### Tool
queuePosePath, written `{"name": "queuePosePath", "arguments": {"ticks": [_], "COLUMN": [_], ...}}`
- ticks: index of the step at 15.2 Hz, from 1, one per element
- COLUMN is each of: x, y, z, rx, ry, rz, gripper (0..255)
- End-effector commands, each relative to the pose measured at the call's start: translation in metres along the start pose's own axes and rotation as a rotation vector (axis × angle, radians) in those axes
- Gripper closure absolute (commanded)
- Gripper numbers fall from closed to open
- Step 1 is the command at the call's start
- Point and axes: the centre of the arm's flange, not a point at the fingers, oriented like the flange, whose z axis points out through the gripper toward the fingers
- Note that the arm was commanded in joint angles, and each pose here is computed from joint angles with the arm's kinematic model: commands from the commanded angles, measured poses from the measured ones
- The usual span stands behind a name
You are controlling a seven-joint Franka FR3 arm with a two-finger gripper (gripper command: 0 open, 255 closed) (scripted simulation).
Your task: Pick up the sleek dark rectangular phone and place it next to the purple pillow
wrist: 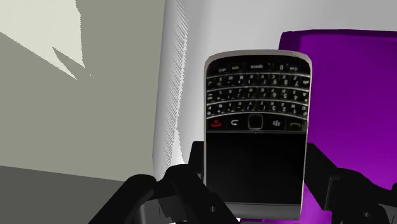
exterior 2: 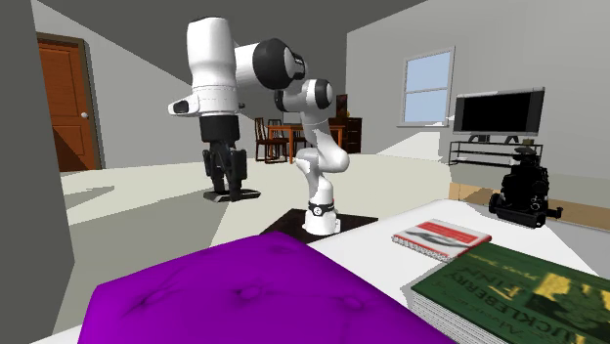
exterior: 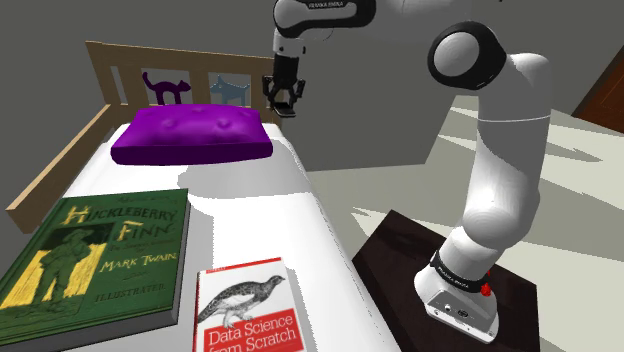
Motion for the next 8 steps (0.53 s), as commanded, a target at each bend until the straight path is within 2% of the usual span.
{"name": "queuePosePath", "arguments": {"ticks": [1,8], "x": [-0.001,0.000], "y": [0.000,0.003], "z": [0.011,0.048], "rx": [0.000,0.000], "ry": [0.001,0.001], "rz": [0.000,0.000], "gripper": [255,255]}}
